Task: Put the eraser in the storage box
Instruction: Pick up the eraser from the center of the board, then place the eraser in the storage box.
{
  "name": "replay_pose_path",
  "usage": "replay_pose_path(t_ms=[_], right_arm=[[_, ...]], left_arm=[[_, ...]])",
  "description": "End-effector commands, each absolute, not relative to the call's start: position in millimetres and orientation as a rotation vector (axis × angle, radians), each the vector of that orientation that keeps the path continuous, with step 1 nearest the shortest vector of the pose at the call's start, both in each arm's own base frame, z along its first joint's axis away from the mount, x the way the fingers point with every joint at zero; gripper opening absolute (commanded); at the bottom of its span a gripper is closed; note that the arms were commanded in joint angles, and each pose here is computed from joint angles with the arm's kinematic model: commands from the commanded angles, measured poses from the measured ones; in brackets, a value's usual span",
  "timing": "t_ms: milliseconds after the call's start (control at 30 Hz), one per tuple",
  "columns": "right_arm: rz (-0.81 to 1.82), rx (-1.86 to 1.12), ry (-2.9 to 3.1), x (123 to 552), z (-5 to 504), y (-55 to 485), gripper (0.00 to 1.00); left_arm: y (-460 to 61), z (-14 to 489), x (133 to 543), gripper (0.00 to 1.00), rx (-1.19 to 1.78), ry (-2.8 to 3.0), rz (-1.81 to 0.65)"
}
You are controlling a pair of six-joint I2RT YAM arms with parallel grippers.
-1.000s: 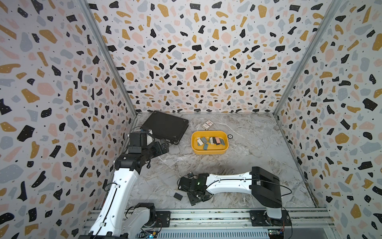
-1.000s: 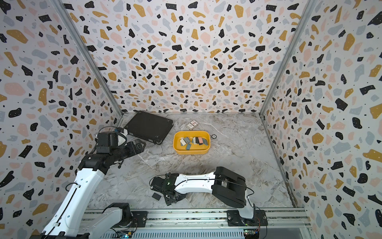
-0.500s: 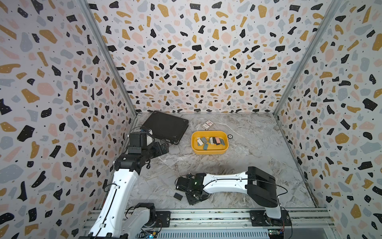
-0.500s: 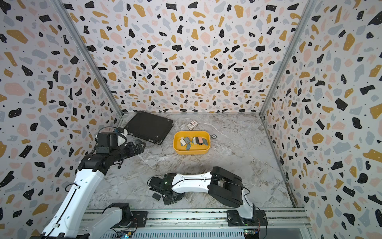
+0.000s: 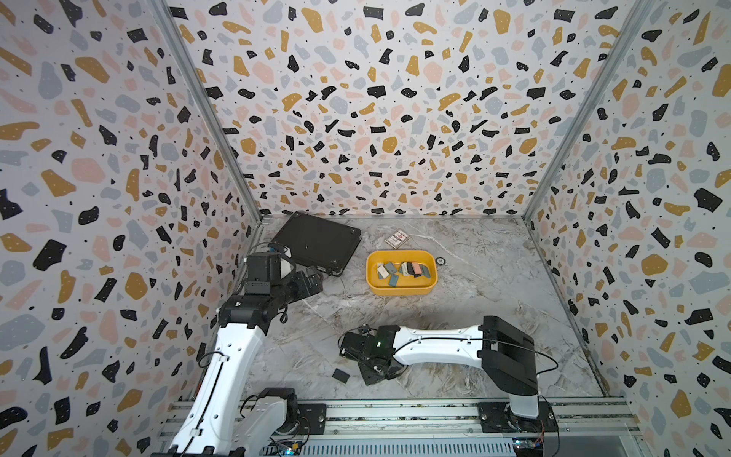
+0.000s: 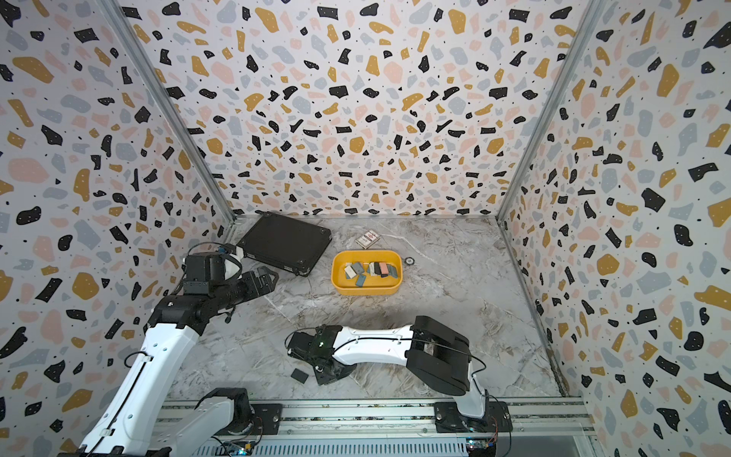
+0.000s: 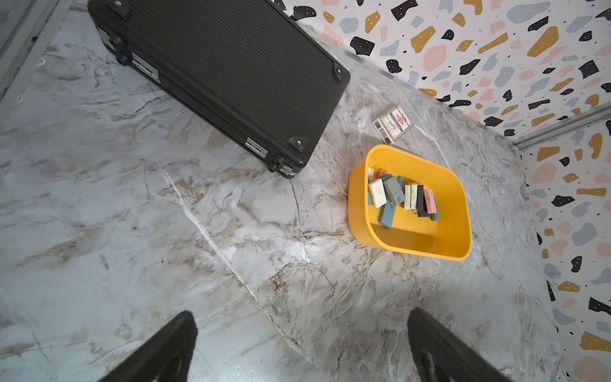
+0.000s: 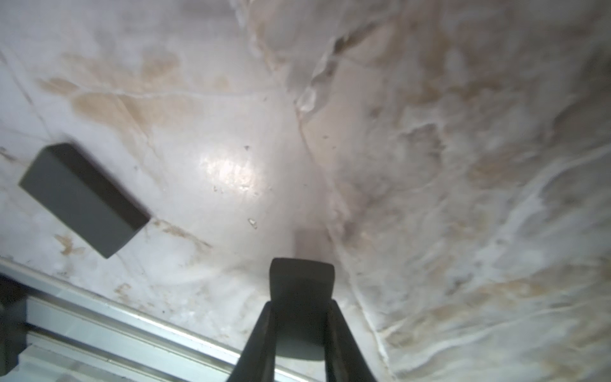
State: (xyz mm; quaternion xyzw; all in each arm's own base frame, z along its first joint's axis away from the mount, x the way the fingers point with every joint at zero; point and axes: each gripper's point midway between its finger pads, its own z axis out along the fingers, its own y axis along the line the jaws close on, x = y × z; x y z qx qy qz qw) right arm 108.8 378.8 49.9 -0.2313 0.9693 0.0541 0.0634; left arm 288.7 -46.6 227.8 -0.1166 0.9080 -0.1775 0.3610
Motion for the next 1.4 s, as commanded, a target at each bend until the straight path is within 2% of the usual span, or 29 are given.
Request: replay_pose_path(t_ms=[0,333,567,900,1367], right_arm=[[0.154,-0.694,2.779,149,111,366,0.17],[0.171,-0.539,2.660,280,186,317,0.20],[0.207,-0.517,2.675,345,189,308,0.21],[0.234,-0.540,2.731,399,156,329,0.22],[0.210,-0.514,2.741,438,122,338,0.25]], left_arm=[[-42,229,294,1.00,-0.327,2.330,-0.443],[-43,242,320,1.00,-0.344,2.309,-0.457],[-42,248,347,1.00,-0.330,2.315,-0.437],[-44,241,382,1.00,-0.298,2.355,-0.421],[-43,229,391,0.99,-0.303,2.378,-0.417]])
